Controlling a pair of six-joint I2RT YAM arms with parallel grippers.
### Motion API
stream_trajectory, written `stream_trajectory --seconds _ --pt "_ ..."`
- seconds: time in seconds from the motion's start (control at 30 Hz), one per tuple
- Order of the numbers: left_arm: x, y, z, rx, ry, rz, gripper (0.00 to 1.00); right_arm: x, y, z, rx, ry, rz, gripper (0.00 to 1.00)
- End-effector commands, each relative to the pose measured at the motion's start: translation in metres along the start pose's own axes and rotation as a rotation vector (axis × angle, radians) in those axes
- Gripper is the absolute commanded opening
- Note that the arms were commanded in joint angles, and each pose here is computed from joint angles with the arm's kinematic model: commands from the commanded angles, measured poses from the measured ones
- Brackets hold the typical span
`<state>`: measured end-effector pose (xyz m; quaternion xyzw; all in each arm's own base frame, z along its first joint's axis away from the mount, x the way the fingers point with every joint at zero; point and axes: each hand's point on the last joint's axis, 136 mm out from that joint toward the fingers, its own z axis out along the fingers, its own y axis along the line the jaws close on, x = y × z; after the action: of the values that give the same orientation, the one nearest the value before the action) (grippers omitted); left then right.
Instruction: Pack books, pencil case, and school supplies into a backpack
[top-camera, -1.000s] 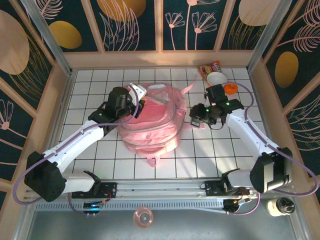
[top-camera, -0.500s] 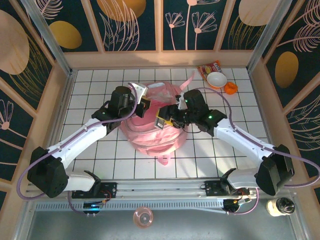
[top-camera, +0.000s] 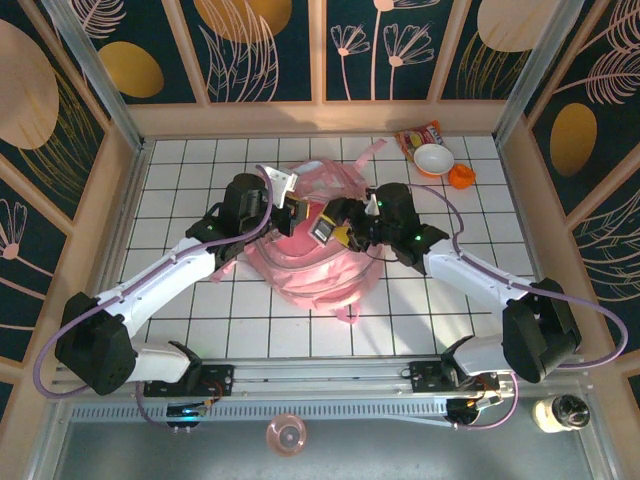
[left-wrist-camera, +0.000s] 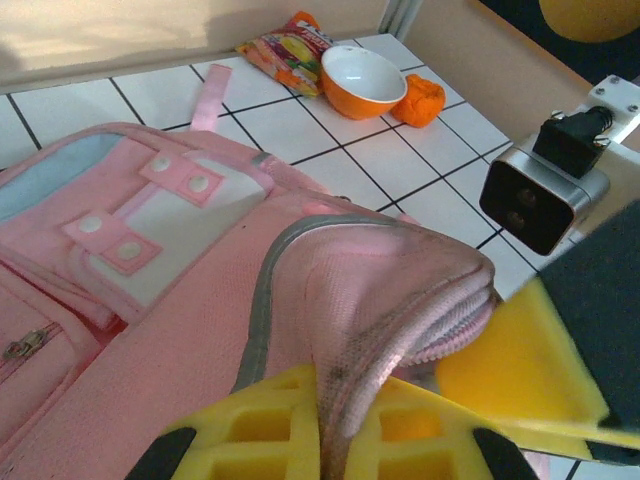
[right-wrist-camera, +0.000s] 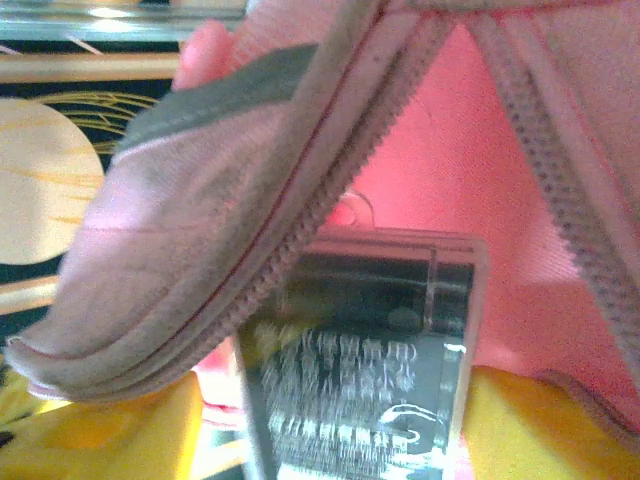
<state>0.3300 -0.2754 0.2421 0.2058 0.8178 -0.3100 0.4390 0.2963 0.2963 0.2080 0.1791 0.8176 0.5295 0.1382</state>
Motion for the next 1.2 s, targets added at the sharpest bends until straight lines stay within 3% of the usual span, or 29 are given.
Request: stream_trajectory --seconds 0.0,0.2,0.37,0.5,0.63,0.73,0.8,0.93,1.0,1.17 --pt "-0.072 -0.041 -0.034 0.143 -0.269 0.044 0.0 -0.018 0.002 0.001 -0.03 -0.088 0.033 0.74" --pt "-0.069 -0.04 -0.033 0.132 -0.258 0.07 0.0 -0.017 0.005 -0.005 -0.035 -0.1 -0.005 0.73" --pt "-0.05 -0.029 -0.028 0.078 -0.207 0.207 0.0 -0.01 0.042 -0.032 -0.142 -0.136 -0.2 0.72" --pt "-0.043 -0.019 -0.023 0.029 -0.191 0.267 0.02 0.007 0.07 -0.042 -0.296 -0.081 -0.261 0.72" --pt "-0.03 -0.031 -0.018 0.113 -0.167 0.34 0.03 0.004 0.083 -0.034 -0.38 -0.085 -0.222 0.72" --pt "-0.017 -0.039 -0.019 0.172 -0.157 0.399 0.07 -0.004 0.078 -0.019 -0.36 -0.077 -0.173 0.71" --pt "-0.007 -0.041 -0.019 0.198 -0.134 0.445 0.14 -0.008 0.072 -0.009 -0.329 -0.077 -0.165 0.66" --pt "0.013 -0.043 -0.023 0.231 -0.071 0.508 0.36 -0.02 0.062 -0.003 -0.276 -0.124 -0.168 0.39" --pt "0.018 -0.041 -0.027 0.222 -0.064 0.522 0.41 -0.023 0.058 -0.002 -0.269 -0.121 -0.162 0.3" --pt "0.025 -0.006 -0.026 0.037 -0.022 0.467 0.51 -0.026 0.042 -0.004 -0.216 -0.131 -0.135 0.17"
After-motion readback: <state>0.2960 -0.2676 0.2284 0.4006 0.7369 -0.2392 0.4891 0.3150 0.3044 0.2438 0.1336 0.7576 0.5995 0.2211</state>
